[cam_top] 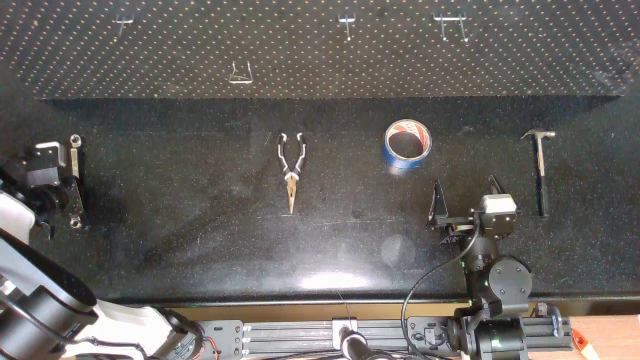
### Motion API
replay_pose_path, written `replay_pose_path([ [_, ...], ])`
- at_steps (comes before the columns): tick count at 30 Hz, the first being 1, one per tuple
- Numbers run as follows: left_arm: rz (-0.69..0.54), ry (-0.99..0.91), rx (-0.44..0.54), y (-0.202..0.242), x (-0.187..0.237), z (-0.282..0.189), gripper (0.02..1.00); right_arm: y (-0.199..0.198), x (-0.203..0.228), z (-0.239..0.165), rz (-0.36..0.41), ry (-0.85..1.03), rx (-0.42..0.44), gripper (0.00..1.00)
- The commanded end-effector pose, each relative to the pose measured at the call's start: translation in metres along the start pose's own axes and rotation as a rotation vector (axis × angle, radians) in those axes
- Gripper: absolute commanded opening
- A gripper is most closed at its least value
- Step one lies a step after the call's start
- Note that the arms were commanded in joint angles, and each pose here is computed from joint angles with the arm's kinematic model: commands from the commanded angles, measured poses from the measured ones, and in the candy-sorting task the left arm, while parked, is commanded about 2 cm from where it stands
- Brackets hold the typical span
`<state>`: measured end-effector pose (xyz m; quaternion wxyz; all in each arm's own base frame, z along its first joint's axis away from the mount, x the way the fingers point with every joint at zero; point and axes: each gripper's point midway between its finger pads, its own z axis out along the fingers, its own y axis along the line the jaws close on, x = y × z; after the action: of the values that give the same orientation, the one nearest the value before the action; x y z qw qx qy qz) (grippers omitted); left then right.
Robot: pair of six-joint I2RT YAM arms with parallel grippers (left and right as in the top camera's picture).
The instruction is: Place Tools Onto Pegboard
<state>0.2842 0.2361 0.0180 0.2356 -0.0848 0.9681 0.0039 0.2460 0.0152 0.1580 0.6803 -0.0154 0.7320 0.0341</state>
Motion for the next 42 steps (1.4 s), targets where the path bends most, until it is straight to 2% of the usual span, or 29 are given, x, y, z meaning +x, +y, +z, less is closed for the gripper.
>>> replay_pose_path([
  [1, -0.022, 0.056, 0.01, -0.002, 0.014, 0.007, 0.084, 0.001, 0.001, 0.0, -0.011, -0.003, -0.003, 0.947],
  [3, -0.022, 0.056, 0.009, -0.002, 0.014, 0.007, 0.027, 0.001, 0.001, 0.0, -0.011, -0.003, -0.003, 0.947],
  [8, -0.018, 0.056, -0.008, -0.001, 0.013, -0.003, 0.027, 0.001, 0.001, 0.0, -0.011, -0.003, -0.003, 0.947],
  [12, 0.02, -0.07, -0.087, -0.006, -0.018, -0.067, 0.027, 0.001, 0.001, 0.0, -0.011, -0.003, -0.004, 0.947],
  [14, -0.03, -0.188, -0.155, -0.008, -0.04, -0.11, 0.027, 0.001, 0.001, 0.0, -0.011, -0.003, -0.004, 0.947],
  [16, -0.058, -0.273, -0.181, -0.014, -0.052, -0.138, 0.027, 0.001, 0.001, 0.0, -0.011, -0.003, -0.003, 0.947],
  [18, -0.003, -0.338, -0.184, -0.033, -0.065, -0.159, 0.027, 0.001, 0.001, 0.0, -0.011, -0.003, -0.003, 0.947],
  [20, 0.089, -0.427, -0.162, -0.077, -0.087, -0.182, 0.027, 0.001, 0.001, 0.0, -0.011, -0.003, -0.003, 0.947],
  [21, 0.115, -0.452, -0.182, -0.094, -0.096, -0.188, 0.027, 0.001, 0.001, 0.0, -0.011, -0.003, -0.003, 0.947],
  [23, 0.084, -0.527, -0.272, -0.116, -0.117, -0.202, 0.029, 0.001, 0.001, 0.0, -0.011, -0.003, -0.003, 0.947],
  [24, 0.058, -0.559, -0.276, -0.127, -0.123, -0.207, 0.029, 0.001, 0.001, 0.0, -0.011, -0.003, -0.003, 0.947],
  [25, 0.032, -0.59, -0.245, -0.146, -0.126, -0.212, 0.029, 0.001, 0.001, 0.0, -0.011, -0.003, -0.003, 0.947],
  [27, 0.08, -0.654, -0.154, -0.191, -0.124, -0.228, 0.029, 0.001, 0.001, 0.0, -0.011, -0.003, -0.003, 0.947],
  [30, 0.106, -0.79, -0.131, -0.207, -0.11, -0.255, 0.027, 0.001, 0.001, 0.0, -0.011, -0.003, -0.003, 0.947],
  [34, 0.116, -0.725, -0.135, -0.204, -0.084, -0.222, 0.031, 0.001, 0.001, 0.0, -0.011, -0.003, -0.003, 0.947],
  [38, 0.133, -0.754, -0.144, -0.202, -0.066, -0.194, 0.027, 0.001, 0.001, 0.0, -0.011, -0.003, -0.003, 0.947],
  [42, 0.141, -0.72, -0.145, -0.203, -0.067, -0.179, 0.027, 0.001, 0.001, 0.0, -0.011, -0.003, -0.003, 0.947],
])
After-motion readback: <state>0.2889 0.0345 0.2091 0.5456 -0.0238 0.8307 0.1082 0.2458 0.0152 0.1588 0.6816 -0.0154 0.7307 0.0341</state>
